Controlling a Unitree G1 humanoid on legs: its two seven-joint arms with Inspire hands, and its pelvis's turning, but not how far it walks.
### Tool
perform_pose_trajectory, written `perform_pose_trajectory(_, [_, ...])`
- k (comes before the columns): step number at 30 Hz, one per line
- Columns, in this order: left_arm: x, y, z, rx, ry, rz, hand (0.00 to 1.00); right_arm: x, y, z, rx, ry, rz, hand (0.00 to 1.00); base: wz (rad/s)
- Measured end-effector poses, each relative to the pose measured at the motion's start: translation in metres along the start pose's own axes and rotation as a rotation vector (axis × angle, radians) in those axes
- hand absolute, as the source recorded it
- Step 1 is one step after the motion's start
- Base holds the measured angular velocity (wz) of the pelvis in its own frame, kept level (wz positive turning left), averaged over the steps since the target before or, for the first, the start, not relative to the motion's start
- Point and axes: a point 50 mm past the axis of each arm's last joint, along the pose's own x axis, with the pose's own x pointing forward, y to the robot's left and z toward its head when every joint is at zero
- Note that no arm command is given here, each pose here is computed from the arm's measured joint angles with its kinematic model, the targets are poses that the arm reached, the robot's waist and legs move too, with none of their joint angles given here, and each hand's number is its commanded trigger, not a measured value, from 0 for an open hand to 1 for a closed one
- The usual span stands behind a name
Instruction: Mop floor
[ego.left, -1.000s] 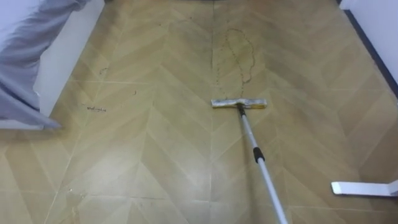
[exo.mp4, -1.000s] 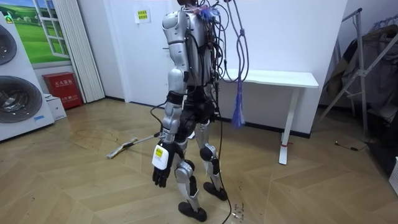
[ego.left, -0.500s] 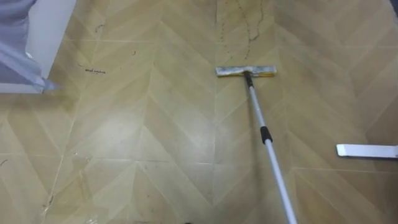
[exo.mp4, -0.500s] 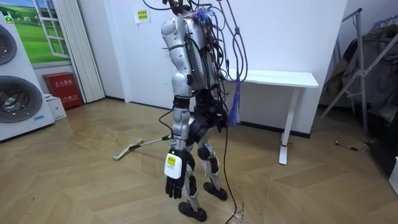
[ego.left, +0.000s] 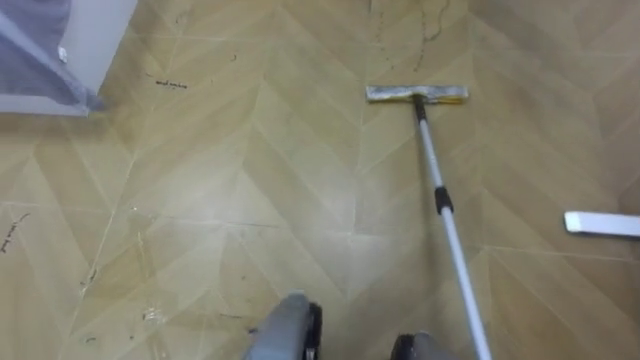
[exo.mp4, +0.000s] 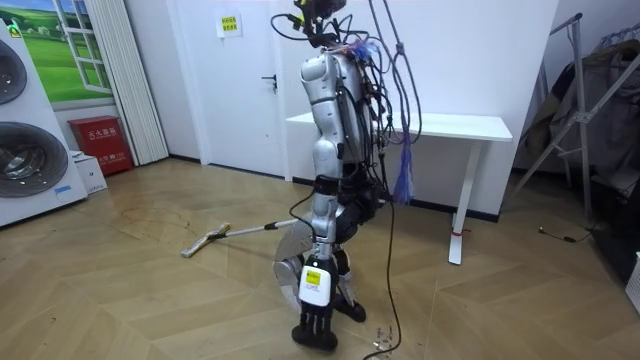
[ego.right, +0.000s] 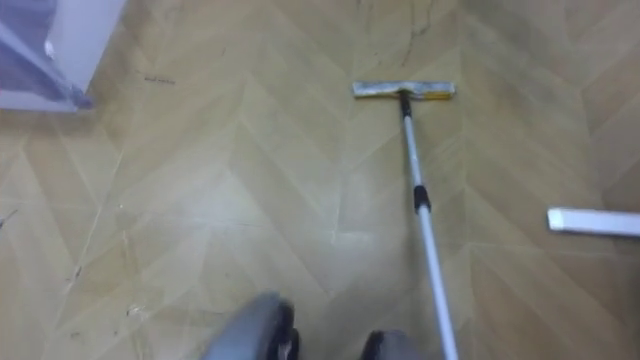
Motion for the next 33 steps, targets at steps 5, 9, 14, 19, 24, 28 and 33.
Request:
perform_pose_trajectory(5, [0.0, 0.001, 0.002, 0.001, -0.037, -0.015, 0.0, -0.004, -0.027, 0.028, 0.059, -0.083, 0.014, 1.0, -0.01])
perform_pose_trajectory(9, [0.0, 0.002, -0.003, 0.031, -0.015, -0.06, 0.0, 0.001, -0.027, -0.005, 0.086, -0.011, 0.032, 1.0, 0.28])
perform_pose_trajectory(14, [0.001, 0.003, 0.004, 0.028, -0.033, -0.064, 0.0, 0.001, -0.039, -0.084, 0.092, 0.194, -0.012, 1.0, 0.25])
perform_pose_trajectory(19, [-0.002, 0.008, 0.032, 0.002, -0.157, -0.013, 0.0, -0.002, -0.013, -0.116, 0.104, 0.265, 0.019, 1.0, 0.01])
perform_pose_trajectory(24, [-0.002, 0.004, 0.024, 0.002, -0.128, -0.023, 0.0, -0.001, -0.003, -0.102, 0.114, 0.259, 0.025, 1.0, -0.08])
perform_pose_trajectory(28, [-0.001, 0.011, 0.019, -0.039, -0.095, 0.029, 0.0, 0.002, -0.027, -0.037, 0.112, 0.138, -0.046, 1.0, -0.18])
perform_pose_trajectory(33, [-0.001, 0.018, 0.013, -0.018, -0.096, 0.064, 0.0, -0.01, -0.041, 0.053, 0.181, -0.136, -0.027, 1.0, -0.06])
